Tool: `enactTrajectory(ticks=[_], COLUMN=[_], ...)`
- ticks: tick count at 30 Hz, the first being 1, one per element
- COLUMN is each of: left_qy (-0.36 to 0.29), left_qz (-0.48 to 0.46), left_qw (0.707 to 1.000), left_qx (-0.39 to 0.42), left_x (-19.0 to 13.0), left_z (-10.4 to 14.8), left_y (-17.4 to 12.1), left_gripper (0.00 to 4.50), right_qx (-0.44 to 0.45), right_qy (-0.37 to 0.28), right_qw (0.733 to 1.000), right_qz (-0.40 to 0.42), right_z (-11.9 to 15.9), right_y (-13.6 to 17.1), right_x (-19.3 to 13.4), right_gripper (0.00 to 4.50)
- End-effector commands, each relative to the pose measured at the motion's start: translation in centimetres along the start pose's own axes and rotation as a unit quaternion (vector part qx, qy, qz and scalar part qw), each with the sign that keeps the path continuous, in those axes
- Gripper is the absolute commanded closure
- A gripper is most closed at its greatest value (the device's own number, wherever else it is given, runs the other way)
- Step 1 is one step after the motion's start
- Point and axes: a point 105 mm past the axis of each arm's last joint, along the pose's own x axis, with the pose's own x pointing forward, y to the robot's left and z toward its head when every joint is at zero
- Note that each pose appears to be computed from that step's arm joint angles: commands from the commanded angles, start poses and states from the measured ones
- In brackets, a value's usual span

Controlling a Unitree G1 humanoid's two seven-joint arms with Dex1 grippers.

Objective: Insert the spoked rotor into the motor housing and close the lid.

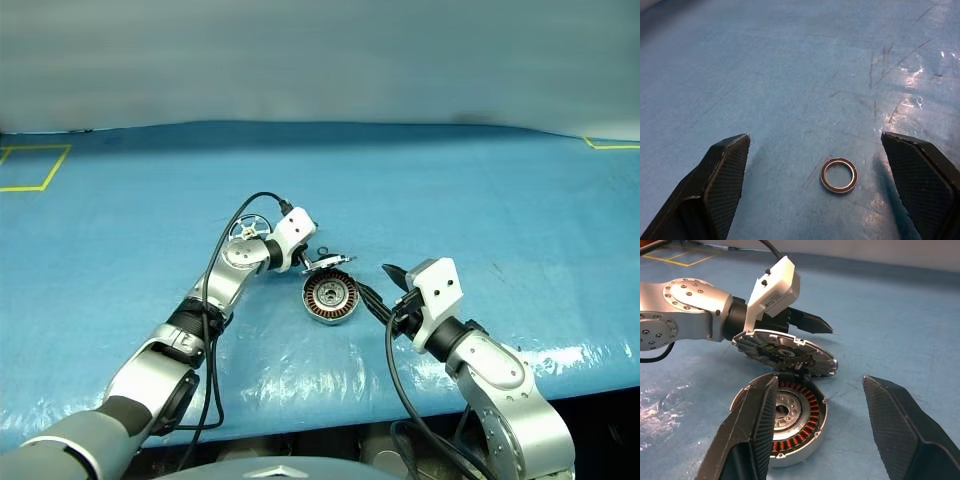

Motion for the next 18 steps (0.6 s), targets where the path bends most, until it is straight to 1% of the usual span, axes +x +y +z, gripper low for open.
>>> enactTrajectory(ticks=[1,10,16,18], left_qy=[0.005,0.030,0.048,0.058], left_qz=[-0.012,-0.004,0.039,0.045], left_qw=[1.000,1.000,0.998,0.997], left_qx=[0.015,-0.002,-0.019,-0.016], left_x=[0.7,0.5,0.7,0.6], left_z=[0.3,-1.2,-2.0,-2.4], left_y=[-0.7,-0.8,0.1,0.1], left_gripper=[0.00,0.00,0.00,0.40], right_qx=[-0.016,-0.013,-0.016,-0.019], right_qy=[-0.018,-0.015,-0.007,-0.004], right_qw=[1.000,1.000,1.000,1.000], right_qz=[0.000,0.000,-0.001,-0.002], right_z=[0.8,0.6,0.4,0.3], right_y=[0.2,0.2,0.2,0.1], right_x=[-0.1,-0.1,0.2,0.3], right_gripper=[1.67,1.67,1.67,1.66])
